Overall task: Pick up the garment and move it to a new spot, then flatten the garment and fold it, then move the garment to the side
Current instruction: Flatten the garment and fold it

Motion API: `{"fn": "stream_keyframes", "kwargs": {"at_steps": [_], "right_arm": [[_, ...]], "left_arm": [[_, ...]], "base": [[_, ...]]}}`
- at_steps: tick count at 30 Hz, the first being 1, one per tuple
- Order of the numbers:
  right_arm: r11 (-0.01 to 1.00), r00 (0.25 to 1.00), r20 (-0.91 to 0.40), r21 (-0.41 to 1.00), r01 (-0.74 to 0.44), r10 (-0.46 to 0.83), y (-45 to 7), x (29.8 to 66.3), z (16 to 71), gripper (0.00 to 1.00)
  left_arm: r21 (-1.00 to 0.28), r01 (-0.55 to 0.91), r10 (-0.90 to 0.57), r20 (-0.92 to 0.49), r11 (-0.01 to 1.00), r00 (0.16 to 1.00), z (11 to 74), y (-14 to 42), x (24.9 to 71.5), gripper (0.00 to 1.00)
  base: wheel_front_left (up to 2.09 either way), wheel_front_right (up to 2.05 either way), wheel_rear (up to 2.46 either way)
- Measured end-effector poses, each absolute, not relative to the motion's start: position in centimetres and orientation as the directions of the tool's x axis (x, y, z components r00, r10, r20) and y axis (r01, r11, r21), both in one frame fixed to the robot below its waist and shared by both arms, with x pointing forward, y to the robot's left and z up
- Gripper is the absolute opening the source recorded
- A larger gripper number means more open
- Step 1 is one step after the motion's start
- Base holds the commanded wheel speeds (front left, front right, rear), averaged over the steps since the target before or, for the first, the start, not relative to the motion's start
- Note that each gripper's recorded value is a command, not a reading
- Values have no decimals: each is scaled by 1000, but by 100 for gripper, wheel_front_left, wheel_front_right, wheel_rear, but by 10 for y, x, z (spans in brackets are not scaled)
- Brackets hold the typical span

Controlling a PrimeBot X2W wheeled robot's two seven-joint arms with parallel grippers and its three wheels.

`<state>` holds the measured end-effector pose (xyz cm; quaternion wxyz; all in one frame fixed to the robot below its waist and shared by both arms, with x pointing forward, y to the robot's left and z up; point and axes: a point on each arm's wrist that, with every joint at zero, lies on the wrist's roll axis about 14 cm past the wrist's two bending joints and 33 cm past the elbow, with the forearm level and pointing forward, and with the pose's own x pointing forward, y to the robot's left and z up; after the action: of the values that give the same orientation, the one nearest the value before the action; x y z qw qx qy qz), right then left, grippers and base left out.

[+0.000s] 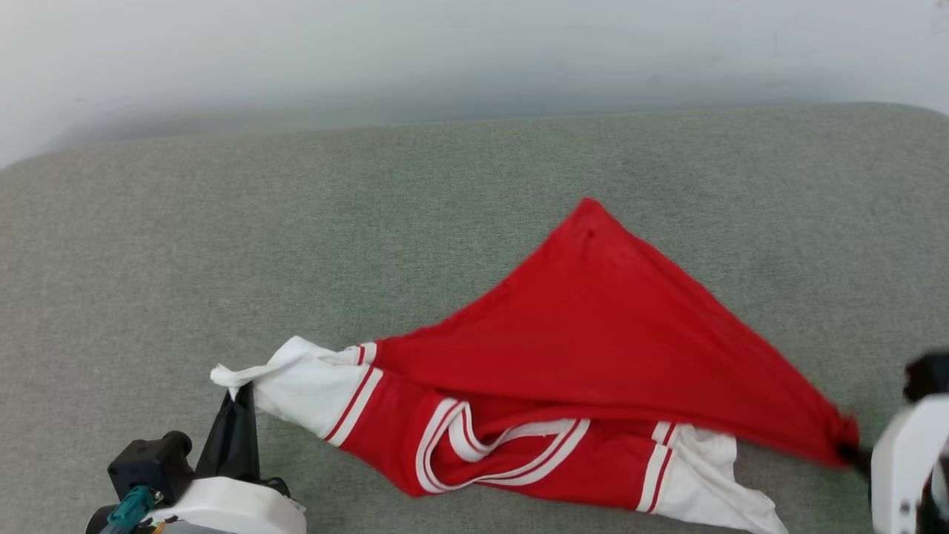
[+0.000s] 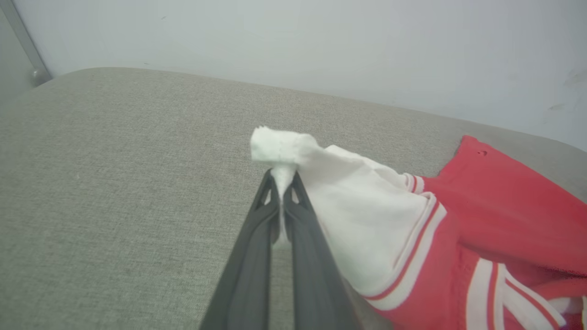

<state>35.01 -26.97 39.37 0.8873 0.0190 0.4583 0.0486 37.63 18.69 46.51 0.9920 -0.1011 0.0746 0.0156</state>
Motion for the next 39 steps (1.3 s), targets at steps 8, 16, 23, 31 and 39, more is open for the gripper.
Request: {"fn": "stream_keyframes", "kwargs": {"at_steps": [8, 16, 23, 31, 39], "right_arm": [[971, 432, -887, 221, 89, 162, -239, 257, 361, 67], [977, 739, -672, 183, 106, 46, -256, 324, 412, 100], [970, 905, -423, 234, 66, 41, -250, 406, 450, 100], [952, 783, -575, 298, -68, 235, -203, 475, 428, 100], [942, 578, -744, 278, -188, 335, -160, 512, 402, 100]], "left_arm": [[-192, -57, 25, -164, 980, 986, 461, 189, 375, 0], [-188, -40, 10, -157, 981, 988, 463, 184, 383, 0], [-182, 2, -24, -118, 983, 993, 473, 172, 402, 0], [-178, 41, -58, -93, 983, 994, 475, 157, 423, 0], [-178, 69, -83, -72, 982, 994, 475, 149, 440, 0]], "base": [[0, 0, 0], [0, 0, 0], [0, 0, 0], [0, 0, 0], [0, 0, 0]]}}
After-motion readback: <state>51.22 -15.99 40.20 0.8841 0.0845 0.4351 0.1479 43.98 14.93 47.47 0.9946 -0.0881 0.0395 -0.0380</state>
